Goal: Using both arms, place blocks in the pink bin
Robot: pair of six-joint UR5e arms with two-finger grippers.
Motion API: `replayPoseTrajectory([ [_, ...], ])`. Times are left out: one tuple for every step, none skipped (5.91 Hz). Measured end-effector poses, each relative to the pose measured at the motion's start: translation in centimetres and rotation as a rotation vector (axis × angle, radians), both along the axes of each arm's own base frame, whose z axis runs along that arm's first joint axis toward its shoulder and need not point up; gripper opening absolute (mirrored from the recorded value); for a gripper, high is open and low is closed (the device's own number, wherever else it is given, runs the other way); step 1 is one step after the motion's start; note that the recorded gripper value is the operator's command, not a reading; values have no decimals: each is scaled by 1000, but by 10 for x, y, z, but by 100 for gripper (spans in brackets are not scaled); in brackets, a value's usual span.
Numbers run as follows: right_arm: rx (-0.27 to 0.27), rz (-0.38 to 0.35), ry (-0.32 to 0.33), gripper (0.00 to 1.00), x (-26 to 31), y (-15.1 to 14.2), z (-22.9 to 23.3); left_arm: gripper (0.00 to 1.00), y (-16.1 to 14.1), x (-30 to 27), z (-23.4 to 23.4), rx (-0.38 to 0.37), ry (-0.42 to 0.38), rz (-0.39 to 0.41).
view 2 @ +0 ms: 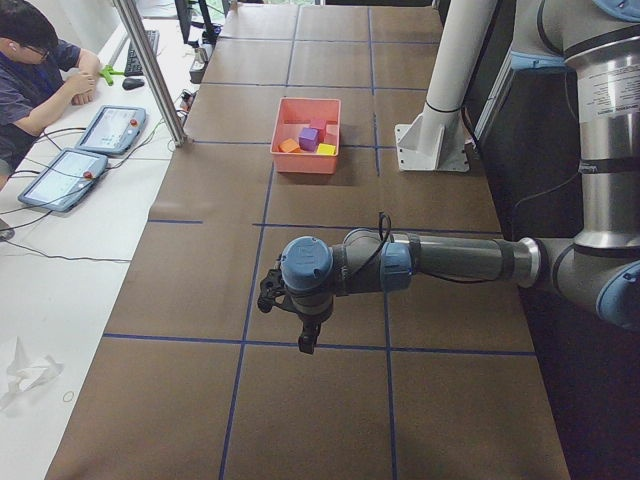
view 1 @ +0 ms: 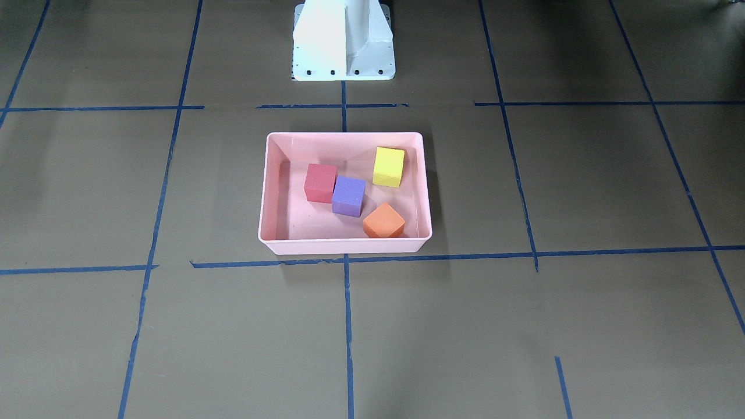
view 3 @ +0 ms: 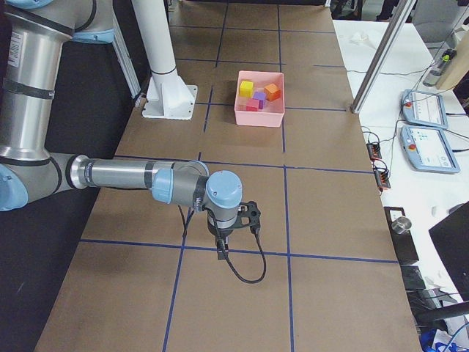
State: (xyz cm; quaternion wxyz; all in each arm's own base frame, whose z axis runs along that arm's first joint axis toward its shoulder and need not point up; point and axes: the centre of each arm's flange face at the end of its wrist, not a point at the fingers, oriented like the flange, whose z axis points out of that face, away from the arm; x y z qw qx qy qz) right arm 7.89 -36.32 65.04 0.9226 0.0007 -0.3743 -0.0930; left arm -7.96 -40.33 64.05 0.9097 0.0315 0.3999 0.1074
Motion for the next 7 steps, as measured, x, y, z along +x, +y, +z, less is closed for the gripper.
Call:
replayPoseTrajectory([
  [0,1,-4,100,0,0,0,100,1,-4,4,-4,-63,8],
  [1,2,-8,100,0,0,-1,100,2,-6,7,-11,-91,11],
  [0,3,-12,100,-1,0,-1,100,5,-6,11,-22,-101,12],
  [-1,3,-16,100,-1,0,-1,100,11,-6,17,-33,-104,13],
  [-2,3,-17,100,-1,0,0,100,15,-6,20,-38,-104,16],
  [-3,3,-18,100,-1,1,0,100,17,-5,21,-40,-105,17],
  [-4,3,-18,100,-1,1,1,100,17,-5,22,-39,-105,17],
])
